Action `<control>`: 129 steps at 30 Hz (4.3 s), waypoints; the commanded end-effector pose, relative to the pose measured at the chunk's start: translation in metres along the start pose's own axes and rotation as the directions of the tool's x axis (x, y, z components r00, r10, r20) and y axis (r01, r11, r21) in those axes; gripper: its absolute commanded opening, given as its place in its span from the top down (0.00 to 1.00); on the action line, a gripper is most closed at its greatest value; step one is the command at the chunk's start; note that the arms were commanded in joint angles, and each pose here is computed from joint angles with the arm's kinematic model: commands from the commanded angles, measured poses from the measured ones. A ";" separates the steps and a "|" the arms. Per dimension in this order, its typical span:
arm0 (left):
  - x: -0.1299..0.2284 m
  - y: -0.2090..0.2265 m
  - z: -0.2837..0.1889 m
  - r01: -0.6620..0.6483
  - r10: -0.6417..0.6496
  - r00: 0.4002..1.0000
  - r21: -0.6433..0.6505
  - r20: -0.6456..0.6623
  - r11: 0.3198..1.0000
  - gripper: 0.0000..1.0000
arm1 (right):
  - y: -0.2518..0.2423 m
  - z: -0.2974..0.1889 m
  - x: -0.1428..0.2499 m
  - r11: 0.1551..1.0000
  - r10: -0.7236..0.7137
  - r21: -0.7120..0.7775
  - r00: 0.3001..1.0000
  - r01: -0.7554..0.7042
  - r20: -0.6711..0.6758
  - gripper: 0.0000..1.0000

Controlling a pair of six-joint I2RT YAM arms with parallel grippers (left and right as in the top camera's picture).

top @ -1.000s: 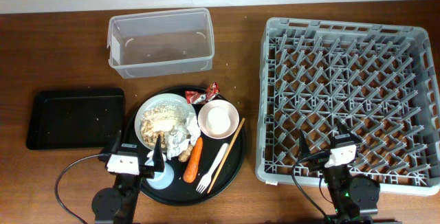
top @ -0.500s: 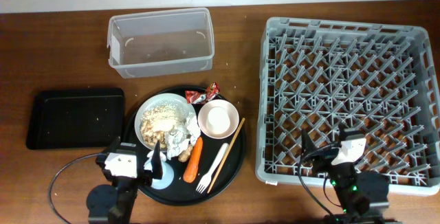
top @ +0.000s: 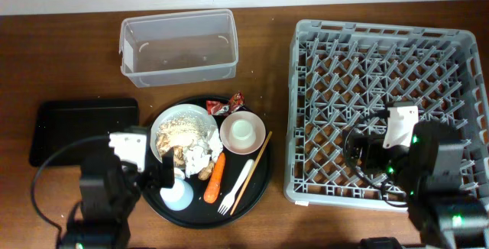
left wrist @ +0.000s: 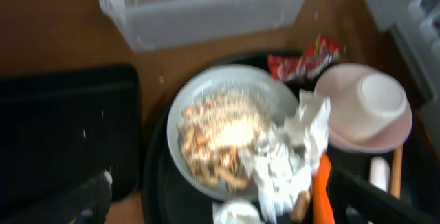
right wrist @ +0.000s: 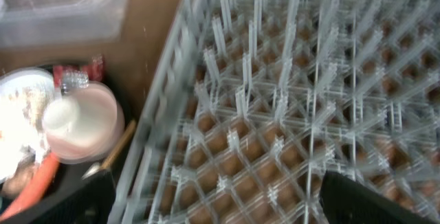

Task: Sort waste into correct bins and load items into the dishwasher rack
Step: 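Grasp the light-blue cup with the right gripper and lift it, then carry the cup to the rack's lower right and place it upside down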

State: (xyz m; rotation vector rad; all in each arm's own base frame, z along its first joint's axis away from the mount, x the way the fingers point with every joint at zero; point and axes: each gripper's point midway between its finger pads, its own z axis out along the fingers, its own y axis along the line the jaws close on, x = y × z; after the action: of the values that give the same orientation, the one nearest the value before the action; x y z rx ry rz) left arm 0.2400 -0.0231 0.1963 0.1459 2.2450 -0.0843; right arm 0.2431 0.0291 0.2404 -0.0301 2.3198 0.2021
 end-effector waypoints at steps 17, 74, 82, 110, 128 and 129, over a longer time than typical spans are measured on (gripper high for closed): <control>0.008 0.030 -0.006 0.226 -0.273 0.909 -0.177 -0.316 0.958 0.01 | 0.119 0.033 -0.009 0.946 -0.281 -0.234 0.931 0.227 -0.234 0.02; 0.052 0.096 0.019 0.444 -0.590 0.700 -0.403 -0.402 0.800 0.01 | -0.007 0.062 -0.100 0.927 0.264 0.325 0.943 -0.189 -0.204 0.52; 0.052 0.096 0.019 0.444 -0.590 0.700 -0.403 -0.401 0.800 0.01 | -0.167 0.015 -0.057 0.641 0.629 0.619 0.772 -0.455 -0.084 0.65; 0.052 0.096 0.019 0.444 -0.590 0.701 -0.403 -0.401 0.800 0.01 | -0.247 -0.003 0.045 0.421 0.811 0.709 0.585 -0.565 -0.016 0.70; 0.052 0.096 0.019 0.444 -0.590 0.701 -0.403 -0.401 0.800 0.01 | -0.256 0.018 0.089 0.392 0.812 0.761 0.583 -0.517 -0.023 0.69; 0.052 0.096 0.019 0.444 -0.590 0.701 -0.403 -0.401 0.800 0.01 | -0.256 0.019 0.091 0.392 0.814 0.763 0.580 -0.515 -0.027 0.68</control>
State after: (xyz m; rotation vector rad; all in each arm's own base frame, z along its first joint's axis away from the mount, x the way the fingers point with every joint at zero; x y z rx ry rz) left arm 0.2322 0.0736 0.1392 -0.7112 2.7534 -0.0208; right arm 0.2213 -0.2157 0.1283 1.4616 2.5160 -0.3057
